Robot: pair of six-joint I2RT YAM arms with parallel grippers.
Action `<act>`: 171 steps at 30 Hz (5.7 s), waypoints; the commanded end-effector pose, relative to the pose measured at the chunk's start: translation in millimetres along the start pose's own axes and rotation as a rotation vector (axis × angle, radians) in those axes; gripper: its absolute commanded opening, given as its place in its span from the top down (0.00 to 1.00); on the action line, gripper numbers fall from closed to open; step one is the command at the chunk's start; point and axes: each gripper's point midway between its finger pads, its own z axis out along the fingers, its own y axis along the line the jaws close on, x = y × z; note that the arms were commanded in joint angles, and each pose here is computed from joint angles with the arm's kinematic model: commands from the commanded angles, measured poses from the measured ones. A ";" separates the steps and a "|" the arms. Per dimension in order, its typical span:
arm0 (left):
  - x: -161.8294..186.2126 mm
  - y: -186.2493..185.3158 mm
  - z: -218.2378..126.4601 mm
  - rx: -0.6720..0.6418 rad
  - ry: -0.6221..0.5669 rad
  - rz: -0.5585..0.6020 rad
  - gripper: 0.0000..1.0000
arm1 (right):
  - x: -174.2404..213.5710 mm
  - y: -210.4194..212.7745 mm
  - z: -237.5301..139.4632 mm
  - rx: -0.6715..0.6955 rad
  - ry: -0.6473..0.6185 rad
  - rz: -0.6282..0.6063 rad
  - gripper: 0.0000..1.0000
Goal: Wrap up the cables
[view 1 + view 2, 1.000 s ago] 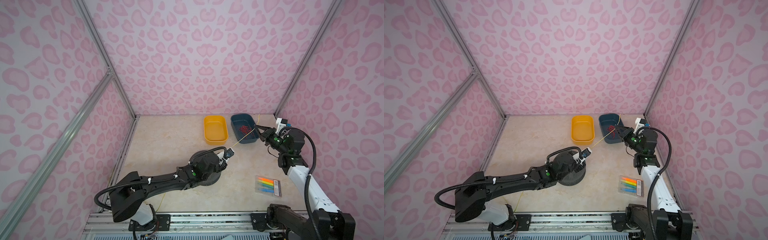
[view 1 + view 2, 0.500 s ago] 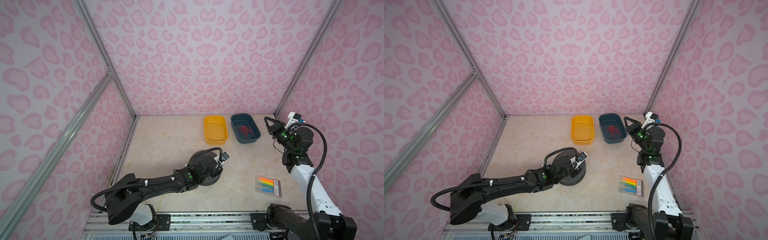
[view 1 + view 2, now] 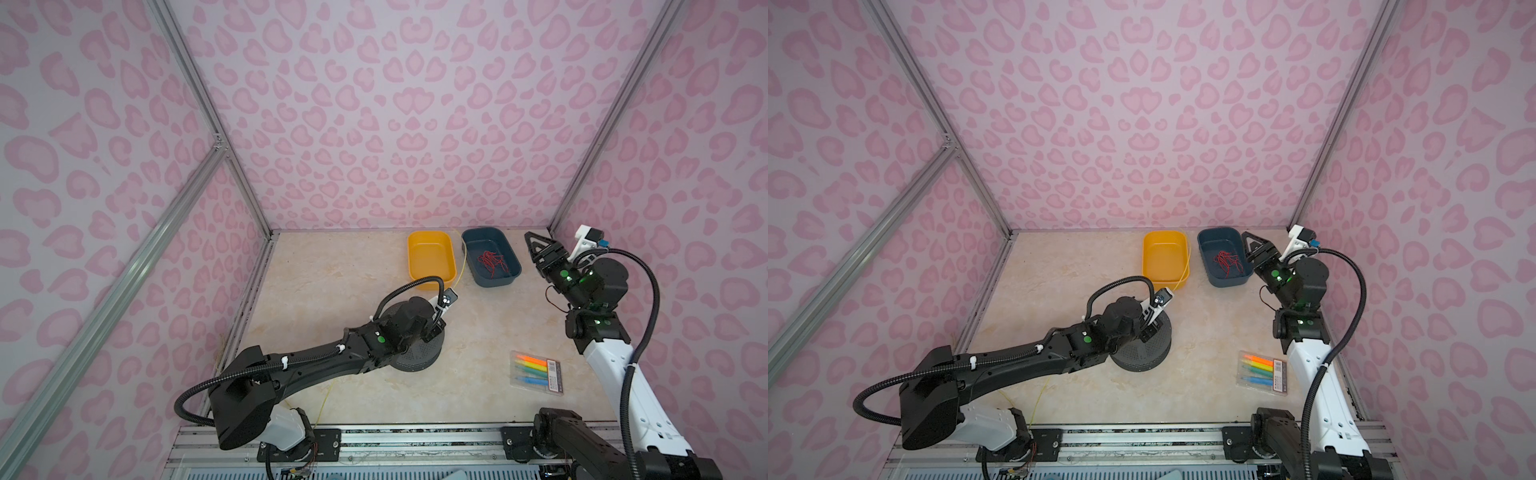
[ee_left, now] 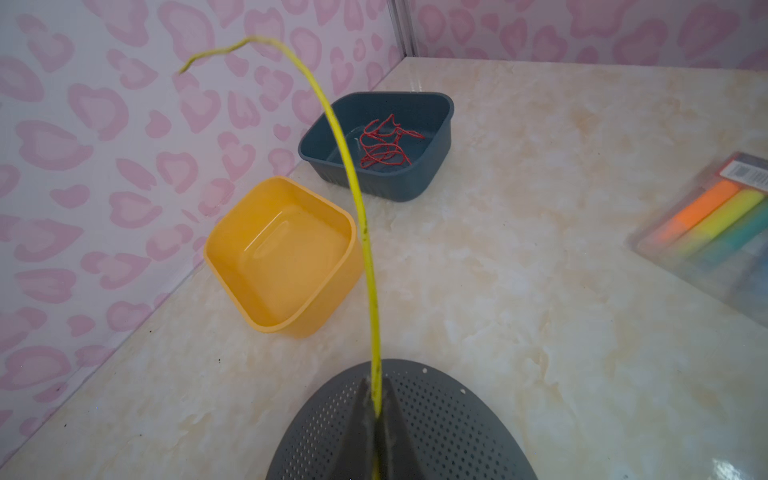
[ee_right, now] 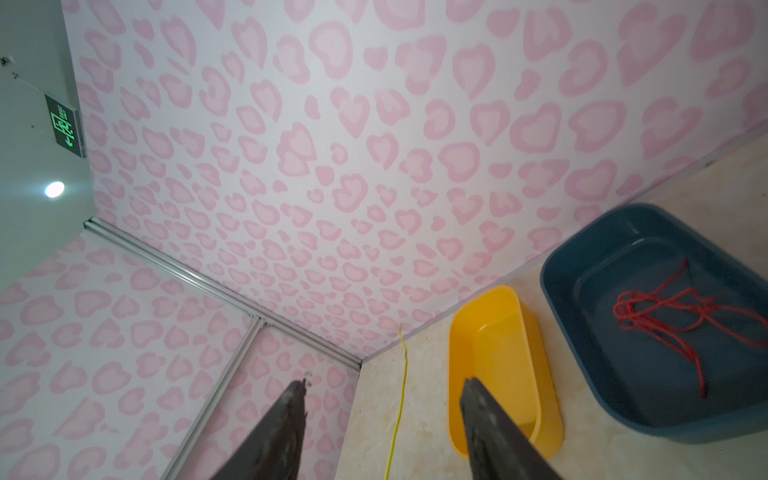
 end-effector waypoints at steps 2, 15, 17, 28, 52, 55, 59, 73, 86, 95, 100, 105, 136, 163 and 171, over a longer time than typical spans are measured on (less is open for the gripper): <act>-33.0 0.9 2.4 0.098 -0.073 -0.064 0.97 | 76.1 1.6 3.4 -0.006 0.143 -0.004 0.28; -53.0 -29.1 8.6 0.306 -0.095 -0.087 0.97 | 136.1 6.0 24.2 -0.026 0.274 0.022 0.83; -52.2 -31.1 7.4 0.319 -0.091 -0.082 0.95 | 134.7 7.9 25.5 -0.029 0.273 0.013 0.91; -78.0 9.1 -32.2 0.181 -0.107 -0.110 0.29 | 96.1 -1.1 27.7 0.059 0.193 -0.045 1.00; 152.7 90.5 -199.5 -0.349 0.465 -0.670 0.22 | 71.1 -0.1 31.5 0.068 0.178 -0.086 1.00; 149.8 80.1 -195.0 -0.280 0.468 -0.666 0.39 | 70.2 0.1 31.6 0.071 0.179 -0.087 1.00; 150.9 81.4 -194.4 -0.287 0.459 -0.660 0.70 | 65.1 -1.3 30.3 0.076 0.168 -0.091 1.00; 97.0 95.5 -137.5 -0.258 0.459 -0.399 0.96 | 34.5 -8.1 41.9 0.077 0.129 -0.038 1.00; 27.7 73.1 -88.7 -0.043 0.324 -0.410 0.96 | -3.8 -63.6 24.9 0.236 0.104 0.029 0.64; -20.0 57.6 -31.7 0.062 0.252 -0.509 0.96 | -12.1 -113.8 -13.6 0.374 0.042 0.112 0.24; -34.7 61.7 -2.1 0.040 0.246 -0.533 0.96 | -1.4 -119.5 -16.0 0.379 0.100 0.118 0.21; -49.6 62.5 23.5 0.066 0.237 -0.555 0.96 | 3.1 -98.2 -17.2 0.299 0.139 0.081 0.20; -111.3 37.2 28.7 0.400 0.141 -0.654 0.97 | 171.4 10.3 68.1 -0.026 0.331 -0.426 0.62; 127.8 122.3 -90.8 -0.297 0.528 -0.485 0.21 | 91.4 29.9 16.5 -0.006 0.264 -0.347 1.00; 152.1 136.2 -36.9 -0.388 0.570 -0.489 0.23 | 97.4 29.2 20.6 -0.026 0.297 -0.313 1.00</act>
